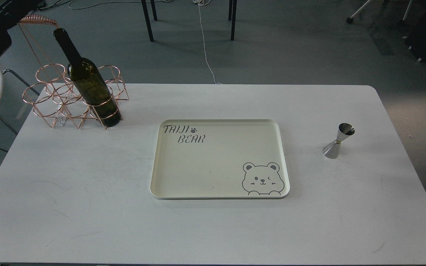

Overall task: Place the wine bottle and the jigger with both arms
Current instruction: 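Release the bottle and withdraw the left gripper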

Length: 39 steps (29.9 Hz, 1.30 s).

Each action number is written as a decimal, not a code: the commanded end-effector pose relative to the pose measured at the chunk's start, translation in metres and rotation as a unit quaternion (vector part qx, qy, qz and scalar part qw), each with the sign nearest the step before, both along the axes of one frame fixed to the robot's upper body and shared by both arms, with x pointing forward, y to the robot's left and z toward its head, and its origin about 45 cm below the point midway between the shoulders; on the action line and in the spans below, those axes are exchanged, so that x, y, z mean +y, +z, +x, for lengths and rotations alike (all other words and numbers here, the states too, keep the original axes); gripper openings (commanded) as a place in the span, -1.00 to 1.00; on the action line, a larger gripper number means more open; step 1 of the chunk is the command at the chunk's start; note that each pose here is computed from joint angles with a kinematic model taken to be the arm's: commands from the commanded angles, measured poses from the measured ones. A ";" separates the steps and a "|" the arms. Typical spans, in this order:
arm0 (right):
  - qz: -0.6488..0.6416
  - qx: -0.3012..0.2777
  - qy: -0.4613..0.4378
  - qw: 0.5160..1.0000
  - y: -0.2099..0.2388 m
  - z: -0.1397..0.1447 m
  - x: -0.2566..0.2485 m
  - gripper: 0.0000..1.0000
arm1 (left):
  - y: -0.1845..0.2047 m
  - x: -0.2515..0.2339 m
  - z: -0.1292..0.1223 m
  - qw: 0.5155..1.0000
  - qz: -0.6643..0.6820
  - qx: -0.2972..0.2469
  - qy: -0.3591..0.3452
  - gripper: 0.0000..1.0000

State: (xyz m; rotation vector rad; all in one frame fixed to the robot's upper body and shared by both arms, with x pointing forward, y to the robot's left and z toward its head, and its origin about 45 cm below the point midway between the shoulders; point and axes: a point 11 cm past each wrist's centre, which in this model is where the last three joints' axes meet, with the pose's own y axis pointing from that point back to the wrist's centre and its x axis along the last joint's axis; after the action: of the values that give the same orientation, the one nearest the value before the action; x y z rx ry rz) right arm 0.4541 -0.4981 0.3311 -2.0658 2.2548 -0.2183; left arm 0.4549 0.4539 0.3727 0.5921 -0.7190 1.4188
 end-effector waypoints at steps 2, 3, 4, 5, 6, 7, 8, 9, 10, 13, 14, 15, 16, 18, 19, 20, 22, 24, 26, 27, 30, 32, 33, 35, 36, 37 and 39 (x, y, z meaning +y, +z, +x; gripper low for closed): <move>0.000 -0.013 -0.021 1.000 0.003 -0.005 -0.015 0.99 | 0.014 0.027 -0.008 0.982 -0.187 -0.009 0.032 0.96; 0.005 -0.018 -0.023 1.000 0.005 -0.005 -0.017 0.99 | 0.016 0.028 -0.008 0.972 -0.233 -0.012 0.031 0.96; 0.008 -0.021 -0.025 0.999 0.006 -0.006 -0.018 0.99 | 0.018 0.029 -0.008 0.960 -0.279 -0.015 0.029 0.96; 0.011 -0.021 -0.026 0.999 0.005 -0.005 -0.018 0.99 | 0.019 0.031 -0.009 0.948 -0.316 -0.019 0.028 0.96; 0.016 -0.020 -0.027 0.999 0.004 -0.006 -0.018 0.99 | 0.018 0.032 -0.009 0.934 -0.356 -0.023 0.025 0.96; 0.022 -0.020 -0.028 0.999 0.003 -0.005 -0.017 0.98 | 0.017 0.035 -0.010 0.920 -0.389 -0.027 0.024 0.96; 0.029 -0.021 -0.031 0.999 0.002 -0.005 -0.017 0.98 | 0.015 0.039 -0.012 0.904 -0.424 -0.036 0.024 0.96; 0.038 -0.021 -0.033 0.998 0.002 -0.005 -0.018 0.98 | 0.011 0.047 -0.014 0.887 -0.458 -0.048 0.025 0.96; 0.047 -0.022 -0.034 0.998 0.002 -0.005 -0.018 0.98 | 0.009 0.052 -0.016 0.873 -0.484 -0.061 0.023 0.96; 0.079 -0.019 -0.044 0.996 -0.001 -0.006 -0.023 0.98 | -0.010 0.061 -0.020 0.827 -0.557 -0.080 0.007 0.96; 0.089 -0.015 -0.049 0.995 -0.005 -0.008 -0.026 0.98 | -0.015 0.063 -0.021 0.816 -0.572 -0.080 0.003 0.96; 0.103 -0.010 -0.055 0.993 -0.009 -0.010 -0.030 0.98 | -0.020 0.067 -0.024 0.806 -0.586 -0.083 0.001 0.96; 0.116 -0.006 -0.057 0.992 -0.013 -0.012 -0.032 0.98 | -0.024 0.071 -0.026 0.799 -0.595 -0.085 0.001 0.96; 0.143 -0.004 -0.052 0.988 -0.024 -0.019 -0.037 0.98 | -0.038 0.076 -0.030 0.785 -0.613 -0.084 0.007 0.96; 0.153 -0.005 -0.049 0.987 -0.028 -0.021 -0.039 0.98 | -0.045 0.076 -0.032 0.779 -0.621 -0.082 0.009 0.96; 0.164 -0.004 -0.045 0.985 -0.033 -0.023 -0.038 0.98 | -0.052 0.076 -0.033 0.771 -0.632 -0.081 0.010 0.96; 0.185 -0.001 -0.041 0.982 -0.044 -0.023 -0.032 0.98 | -0.062 0.078 -0.037 0.753 -0.652 -0.087 0.015 0.96; 0.203 0.002 -0.039 0.978 -0.055 -0.024 -0.026 0.98 | -0.074 0.081 -0.043 0.735 -0.671 -0.094 0.026 0.96; 0.216 0.004 -0.043 0.975 -0.063 -0.027 -0.028 0.98 | -0.090 0.080 -0.049 0.724 -0.683 -0.092 0.035 0.96; 0.221 0.007 -0.045 0.974 -0.068 -0.031 -0.029 0.98 | -0.097 0.081 -0.053 0.720 -0.687 -0.091 0.041 0.96; 0.251 0.005 -0.031 0.968 -0.082 -0.042 -0.032 0.98 | -0.118 0.083 -0.064 0.709 -0.698 -0.085 0.055 0.96; 0.270 0.002 -0.029 0.962 -0.091 -0.051 -0.035 0.98 | -0.125 0.084 -0.069 0.705 -0.702 -0.083 0.056 0.96; 0.275 0.002 -0.032 0.961 -0.095 -0.053 -0.035 0.98 | -0.126 0.085 -0.071 0.705 -0.702 -0.083 0.055 0.96; 0.287 0.007 -0.027 0.958 -0.106 -0.051 -0.024 0.98 | -0.126 0.084 -0.071 0.706 -0.701 -0.082 0.053 0.96; 0.291 0.008 -0.026 0.956 -0.109 -0.050 -0.019 0.98 | -0.126 0.084 -0.071 0.707 -0.700 -0.082 0.052 0.96; 0.295 0.008 -0.026 0.955 -0.112 -0.049 -0.017 0.99 | -0.126 0.084 -0.071 0.707 -0.700 -0.083 0.052 0.96; 0.295 0.013 -0.034 0.955 -0.118 -0.051 -0.017 0.99 | -0.127 0.084 -0.071 0.708 -0.699 -0.082 0.056 0.96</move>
State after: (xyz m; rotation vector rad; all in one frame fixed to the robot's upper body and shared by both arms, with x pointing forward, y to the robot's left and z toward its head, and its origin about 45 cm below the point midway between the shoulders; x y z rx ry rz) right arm 0.4046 -0.5173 0.2217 -1.6964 2.0460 0.4159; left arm 0.3839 0.5381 0.2467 -0.7282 0.4046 1.6807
